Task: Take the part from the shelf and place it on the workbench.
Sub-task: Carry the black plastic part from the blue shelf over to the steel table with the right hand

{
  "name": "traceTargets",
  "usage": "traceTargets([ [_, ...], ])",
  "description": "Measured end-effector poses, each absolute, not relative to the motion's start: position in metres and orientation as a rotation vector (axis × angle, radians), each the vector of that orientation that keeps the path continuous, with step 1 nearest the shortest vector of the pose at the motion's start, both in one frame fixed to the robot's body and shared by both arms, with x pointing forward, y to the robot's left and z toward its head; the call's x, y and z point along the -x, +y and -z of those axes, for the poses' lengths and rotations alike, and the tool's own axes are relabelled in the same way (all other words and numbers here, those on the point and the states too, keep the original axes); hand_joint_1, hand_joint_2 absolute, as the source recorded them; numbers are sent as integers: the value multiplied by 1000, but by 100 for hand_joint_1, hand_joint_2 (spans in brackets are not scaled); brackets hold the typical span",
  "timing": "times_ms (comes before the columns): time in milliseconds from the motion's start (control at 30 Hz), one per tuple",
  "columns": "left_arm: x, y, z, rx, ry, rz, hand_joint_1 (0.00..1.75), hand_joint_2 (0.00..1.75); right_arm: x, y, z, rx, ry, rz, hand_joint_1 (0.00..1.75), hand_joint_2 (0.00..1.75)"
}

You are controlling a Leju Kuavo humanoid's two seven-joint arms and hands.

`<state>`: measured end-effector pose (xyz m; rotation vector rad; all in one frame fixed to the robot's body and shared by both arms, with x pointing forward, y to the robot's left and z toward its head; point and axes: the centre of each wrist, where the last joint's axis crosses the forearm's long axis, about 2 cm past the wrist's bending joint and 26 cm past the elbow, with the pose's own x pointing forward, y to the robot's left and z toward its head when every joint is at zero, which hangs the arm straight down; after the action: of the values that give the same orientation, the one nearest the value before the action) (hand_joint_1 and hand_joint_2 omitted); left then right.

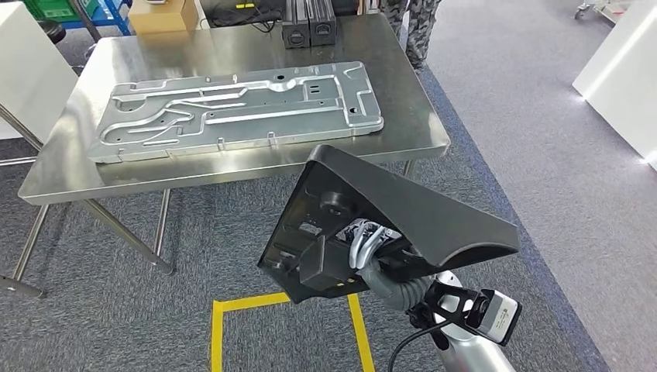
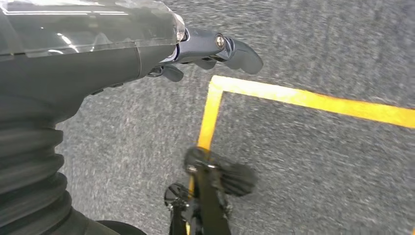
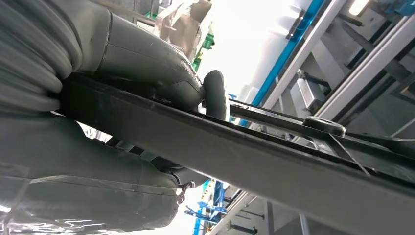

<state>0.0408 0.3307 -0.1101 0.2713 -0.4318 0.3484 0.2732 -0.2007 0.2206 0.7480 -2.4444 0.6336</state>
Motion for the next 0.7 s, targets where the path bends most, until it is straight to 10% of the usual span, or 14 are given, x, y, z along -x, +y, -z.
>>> traceTargets([
  [700, -45, 328, 110, -269, -444, -354, 0, 175, -278, -200, -221, -764, -2436, -636, 171, 175],
])
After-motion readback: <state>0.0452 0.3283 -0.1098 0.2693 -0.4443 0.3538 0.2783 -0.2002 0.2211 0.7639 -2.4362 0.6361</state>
